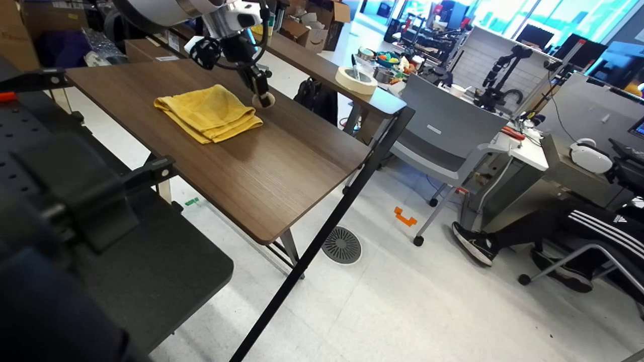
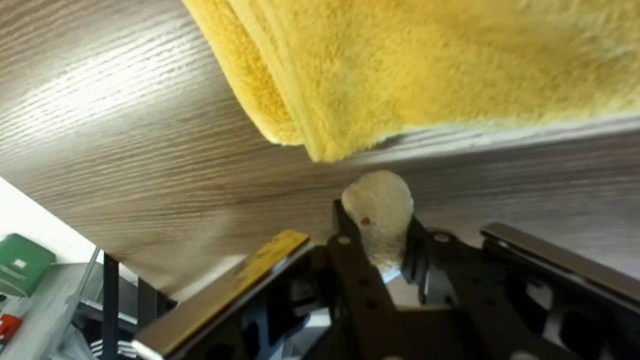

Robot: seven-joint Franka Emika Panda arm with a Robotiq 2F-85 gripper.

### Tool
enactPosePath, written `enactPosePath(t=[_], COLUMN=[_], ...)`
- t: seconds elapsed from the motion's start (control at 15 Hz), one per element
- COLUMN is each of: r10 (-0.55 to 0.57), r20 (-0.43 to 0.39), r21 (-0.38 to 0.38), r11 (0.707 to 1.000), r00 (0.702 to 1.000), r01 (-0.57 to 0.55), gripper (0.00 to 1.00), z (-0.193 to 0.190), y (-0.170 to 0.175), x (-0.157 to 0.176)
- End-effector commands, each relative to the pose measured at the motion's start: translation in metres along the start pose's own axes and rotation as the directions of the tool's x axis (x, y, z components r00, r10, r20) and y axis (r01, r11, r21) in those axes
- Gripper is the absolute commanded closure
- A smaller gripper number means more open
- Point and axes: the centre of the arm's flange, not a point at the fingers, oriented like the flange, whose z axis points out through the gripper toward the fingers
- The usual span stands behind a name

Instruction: Wipe the table

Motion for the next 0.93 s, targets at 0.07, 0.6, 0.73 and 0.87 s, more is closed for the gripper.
enactPosePath(t=[0.07, 0.6, 0.73, 0.87], r10=[0.174, 0.392, 0.431, 0.459], r20=[-0.194, -0.239, -0.219, -0.188], r21=[0.044, 0.06, 0.068, 0.082], r11=[0.985, 0.919, 0.902, 0.888], r00=[0.965, 0.888, 0.875, 0.868], r01=[-0.168, -0.389, -0.427, -0.452], gripper=[0.95, 0.95, 0.95, 0.95], z=[-0.036, 0.021, 0.043, 0.061], y=[0.09, 0.209, 0.227, 0.238], x=[0.012, 0.015, 0.013, 0.013])
